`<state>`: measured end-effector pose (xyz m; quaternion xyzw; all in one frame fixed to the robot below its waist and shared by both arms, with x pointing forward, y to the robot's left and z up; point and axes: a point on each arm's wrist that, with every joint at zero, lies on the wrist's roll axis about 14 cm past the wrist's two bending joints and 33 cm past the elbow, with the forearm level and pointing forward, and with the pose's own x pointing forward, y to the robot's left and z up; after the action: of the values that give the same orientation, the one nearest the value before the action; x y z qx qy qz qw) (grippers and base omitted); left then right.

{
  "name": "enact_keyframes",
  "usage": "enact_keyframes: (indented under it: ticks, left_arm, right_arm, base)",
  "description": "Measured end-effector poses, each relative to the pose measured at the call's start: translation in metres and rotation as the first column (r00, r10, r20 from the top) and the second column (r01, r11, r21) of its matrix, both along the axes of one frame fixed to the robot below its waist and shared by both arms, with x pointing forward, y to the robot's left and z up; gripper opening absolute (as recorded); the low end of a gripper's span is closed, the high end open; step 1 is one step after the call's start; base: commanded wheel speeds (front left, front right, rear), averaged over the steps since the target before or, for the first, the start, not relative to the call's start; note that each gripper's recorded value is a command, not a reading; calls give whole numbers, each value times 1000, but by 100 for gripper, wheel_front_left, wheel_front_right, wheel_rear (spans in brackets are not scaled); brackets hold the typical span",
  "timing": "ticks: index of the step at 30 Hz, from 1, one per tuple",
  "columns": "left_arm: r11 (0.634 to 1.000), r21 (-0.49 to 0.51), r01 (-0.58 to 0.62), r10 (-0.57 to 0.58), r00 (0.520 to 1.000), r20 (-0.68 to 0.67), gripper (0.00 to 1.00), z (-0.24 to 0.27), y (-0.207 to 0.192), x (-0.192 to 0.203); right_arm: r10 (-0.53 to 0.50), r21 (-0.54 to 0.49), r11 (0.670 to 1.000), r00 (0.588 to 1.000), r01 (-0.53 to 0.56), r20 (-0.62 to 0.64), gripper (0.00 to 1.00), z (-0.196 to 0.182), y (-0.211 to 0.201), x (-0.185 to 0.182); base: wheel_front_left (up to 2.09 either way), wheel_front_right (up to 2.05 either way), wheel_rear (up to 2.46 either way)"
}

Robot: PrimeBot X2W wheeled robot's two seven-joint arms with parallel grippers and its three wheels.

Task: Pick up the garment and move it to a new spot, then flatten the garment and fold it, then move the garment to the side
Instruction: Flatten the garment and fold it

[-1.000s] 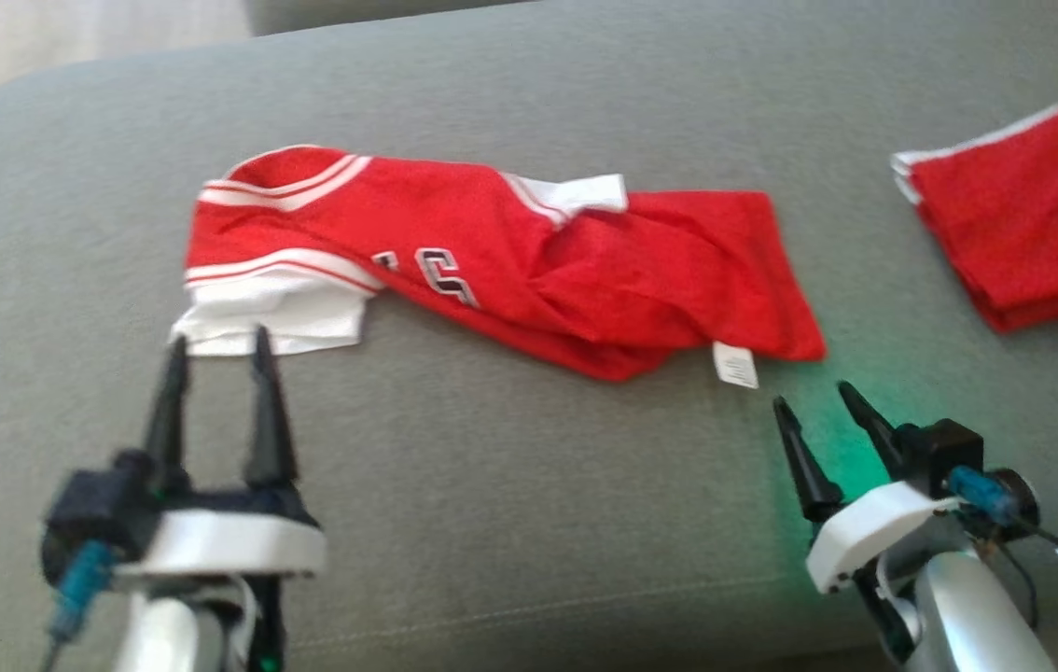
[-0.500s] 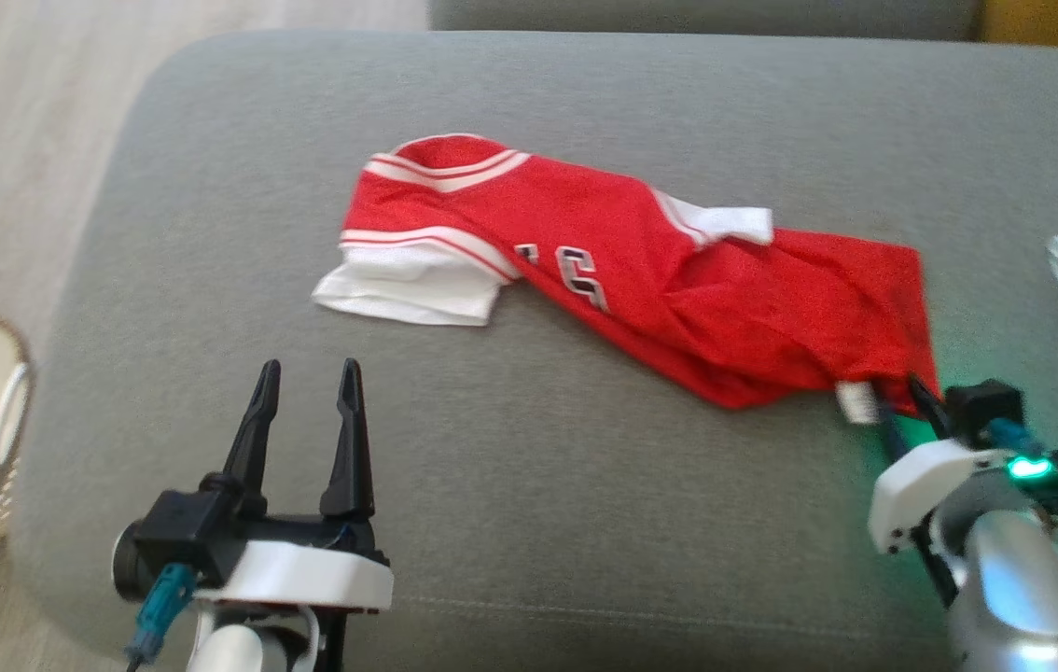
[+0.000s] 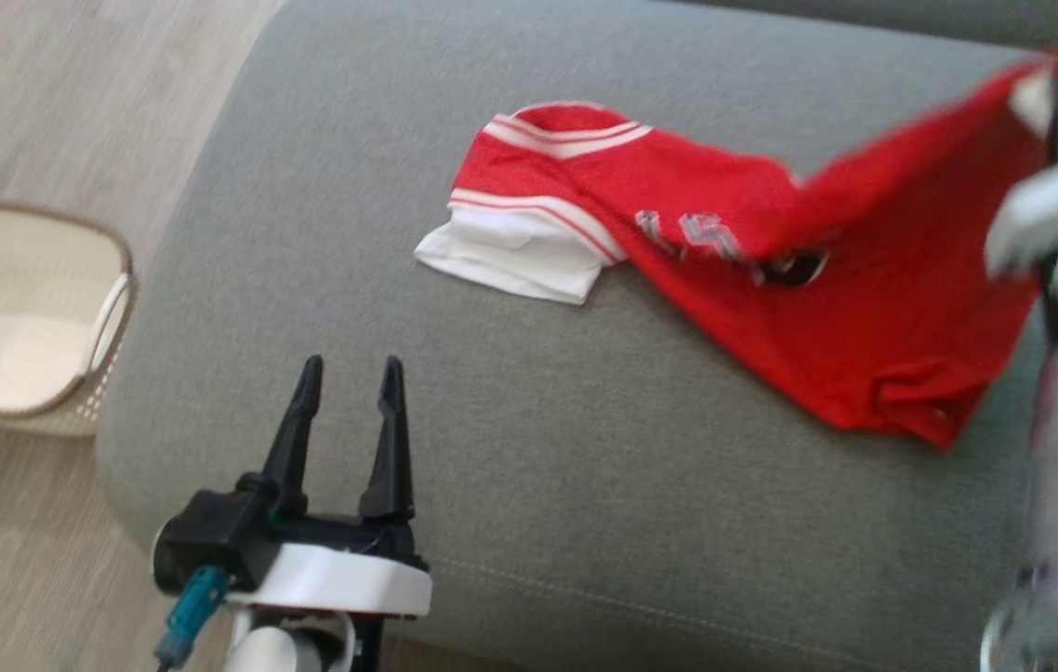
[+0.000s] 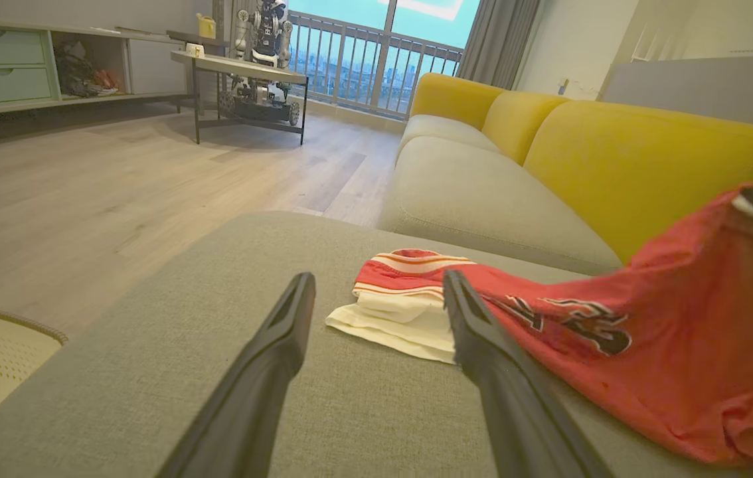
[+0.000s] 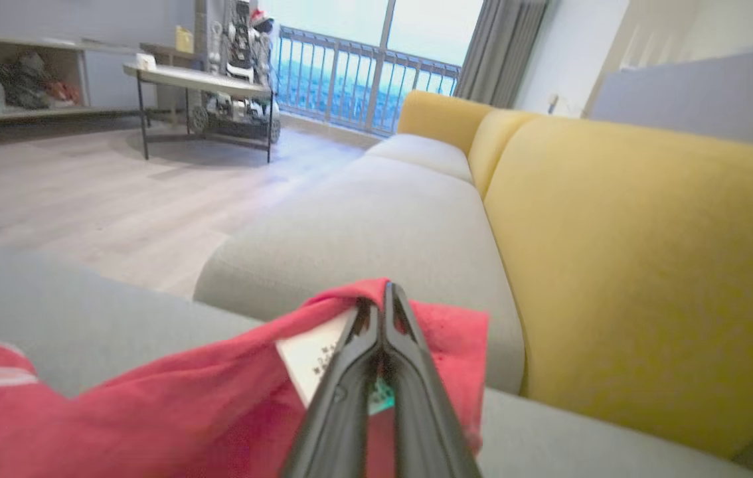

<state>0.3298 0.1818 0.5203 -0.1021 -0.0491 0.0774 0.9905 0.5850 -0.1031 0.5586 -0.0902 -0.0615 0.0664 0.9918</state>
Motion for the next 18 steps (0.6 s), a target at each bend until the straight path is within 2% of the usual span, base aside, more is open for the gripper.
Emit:
enact_keyframes:
  ticks: [2,4,5,11,18]
  left_arm:
    - [1000,-3,-3,3,1000,-8,100,-2,0,1]
    - [1000,1,1,-1,1000,-19,100,-5,-1,9]
    - [1000,5,2,-2,1000,-21,100,-5,-1,13]
    - [999,12,33,-33,999,-15,100,-5,-9,28]
    - [995,3,97,-97,995,-7,100,-5,-27,38]
  right_arm:
    - [9,-1,1000,1000,-9,25,0,11,7,10]
    - [43,11,999,996,-44,74,2,37,29,36]
    - [51,19,998,996,-53,77,100,40,34,43]
    - [84,54,995,996,-84,-5,100,10,44,52]
    - [67,176,984,979,-33,-191,100,-63,15,15]
  base:
    - [0,0,0]
    - [0,0,0]
    - [0,0,0]
    - [0,0,0]
    - [0,0,0]
